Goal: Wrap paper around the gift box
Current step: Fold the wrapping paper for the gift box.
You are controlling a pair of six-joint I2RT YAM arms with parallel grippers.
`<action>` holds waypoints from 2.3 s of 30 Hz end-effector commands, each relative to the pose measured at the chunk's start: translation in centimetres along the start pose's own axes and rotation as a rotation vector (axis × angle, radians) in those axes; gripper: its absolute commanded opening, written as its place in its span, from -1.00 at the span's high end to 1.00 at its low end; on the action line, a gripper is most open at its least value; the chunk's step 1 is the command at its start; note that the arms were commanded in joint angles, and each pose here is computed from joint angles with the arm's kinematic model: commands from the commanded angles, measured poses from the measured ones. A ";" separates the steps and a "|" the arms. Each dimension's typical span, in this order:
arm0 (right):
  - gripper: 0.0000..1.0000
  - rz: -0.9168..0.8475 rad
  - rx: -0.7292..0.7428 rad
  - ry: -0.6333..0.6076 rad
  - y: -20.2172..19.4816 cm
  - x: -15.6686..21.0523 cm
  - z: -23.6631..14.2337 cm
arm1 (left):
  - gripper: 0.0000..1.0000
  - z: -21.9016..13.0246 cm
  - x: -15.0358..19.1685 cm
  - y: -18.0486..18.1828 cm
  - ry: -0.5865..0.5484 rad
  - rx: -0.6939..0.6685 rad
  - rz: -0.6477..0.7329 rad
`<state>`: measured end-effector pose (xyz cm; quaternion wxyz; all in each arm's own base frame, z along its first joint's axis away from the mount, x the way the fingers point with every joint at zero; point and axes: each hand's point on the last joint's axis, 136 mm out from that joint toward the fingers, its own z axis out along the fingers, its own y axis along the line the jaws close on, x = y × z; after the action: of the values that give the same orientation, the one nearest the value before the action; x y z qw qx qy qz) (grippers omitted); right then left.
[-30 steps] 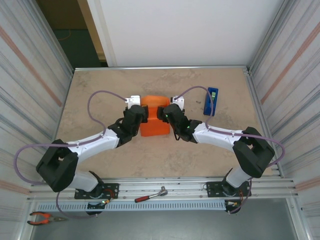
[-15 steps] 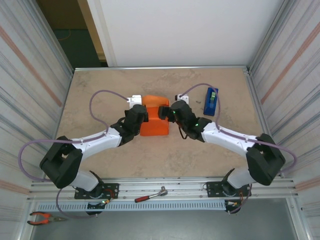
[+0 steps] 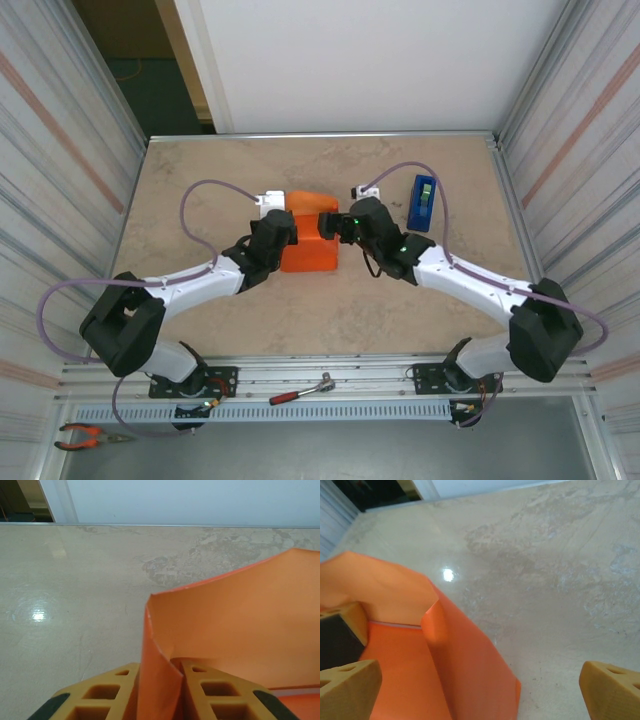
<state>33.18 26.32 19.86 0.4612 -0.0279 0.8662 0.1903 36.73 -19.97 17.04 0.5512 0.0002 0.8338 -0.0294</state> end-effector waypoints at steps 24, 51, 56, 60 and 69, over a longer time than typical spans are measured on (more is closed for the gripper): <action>0.47 -0.074 0.094 -0.062 -0.4 -2.3 2.5 | 0.59 0.4 2.3 0.4 0.048 -0.024 0.053; -0.28 0.023 -0.019 -0.089 0.2 -6.1 -1.0 | 0.71 0.2 2.3 0.5 0.055 -0.028 0.056; -0.68 0.103 0.006 -0.168 -1.6 -7.0 -3.4 | 0.72 0.2 2.1 0.5 0.052 -0.027 0.056; -0.70 0.091 -0.018 -0.132 -1.6 -5.9 -3.6 | 0.73 0.1 2.1 0.5 0.051 -0.028 0.060; -0.57 0.017 -0.047 -0.034 -0.4 -3.8 -0.8 | 0.73 0.0 2.1 0.5 0.050 -0.024 0.057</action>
<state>34.28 24.28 23.39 0.4810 -0.0109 0.8502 0.2139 36.75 -20.33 17.13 0.5552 0.0004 0.8310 -0.0349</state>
